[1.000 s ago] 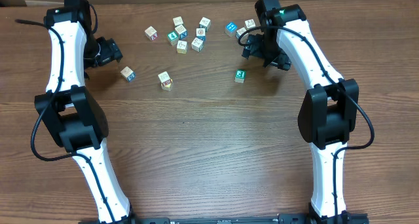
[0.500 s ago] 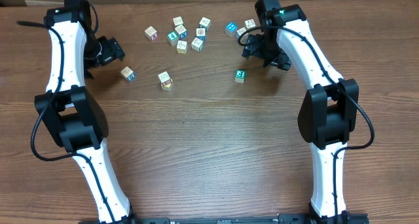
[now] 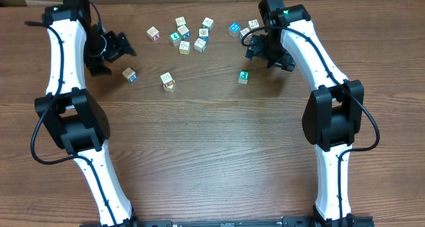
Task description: Form a tower
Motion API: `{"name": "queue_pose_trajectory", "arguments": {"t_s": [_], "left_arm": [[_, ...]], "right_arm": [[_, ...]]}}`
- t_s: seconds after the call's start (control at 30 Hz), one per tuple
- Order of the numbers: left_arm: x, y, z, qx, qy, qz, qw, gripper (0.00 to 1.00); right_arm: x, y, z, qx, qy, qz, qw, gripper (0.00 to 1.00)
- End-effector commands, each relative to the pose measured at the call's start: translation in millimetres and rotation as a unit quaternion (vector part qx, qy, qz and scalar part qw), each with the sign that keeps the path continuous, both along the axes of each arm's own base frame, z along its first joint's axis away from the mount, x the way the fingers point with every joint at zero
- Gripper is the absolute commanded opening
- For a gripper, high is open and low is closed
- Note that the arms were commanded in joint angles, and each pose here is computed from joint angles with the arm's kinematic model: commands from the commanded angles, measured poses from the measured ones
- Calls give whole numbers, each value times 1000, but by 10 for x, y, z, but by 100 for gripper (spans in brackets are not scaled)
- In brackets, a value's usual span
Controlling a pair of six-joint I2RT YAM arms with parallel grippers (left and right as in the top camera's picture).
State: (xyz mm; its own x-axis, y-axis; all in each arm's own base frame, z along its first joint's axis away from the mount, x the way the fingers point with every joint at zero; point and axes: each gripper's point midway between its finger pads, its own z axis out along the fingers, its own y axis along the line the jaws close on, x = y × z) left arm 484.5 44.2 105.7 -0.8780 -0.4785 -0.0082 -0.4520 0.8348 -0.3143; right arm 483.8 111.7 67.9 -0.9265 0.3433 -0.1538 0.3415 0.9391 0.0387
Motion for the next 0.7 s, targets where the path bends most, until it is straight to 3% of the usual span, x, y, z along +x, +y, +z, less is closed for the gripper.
{"name": "queue_pose_trajectory", "arguments": {"t_s": [0.0,0.2,0.47,0.67], "left_arm": [[113,-70,499,-14,-65,-15,998,95],[53,28,810,37,-75,-12,996,96],[-29,-255,825,2,-73,-73,995,100],[-76,-356,788,23,-58,-87,994,100]], "right_arm": [[9,27,194,6,-20,2,1000,100],[9,27,194,6,-20,2,1000,100],[9,27,194,6,-20,2,1000,100],[9,27,194,6,-20,2,1000,100]]}}
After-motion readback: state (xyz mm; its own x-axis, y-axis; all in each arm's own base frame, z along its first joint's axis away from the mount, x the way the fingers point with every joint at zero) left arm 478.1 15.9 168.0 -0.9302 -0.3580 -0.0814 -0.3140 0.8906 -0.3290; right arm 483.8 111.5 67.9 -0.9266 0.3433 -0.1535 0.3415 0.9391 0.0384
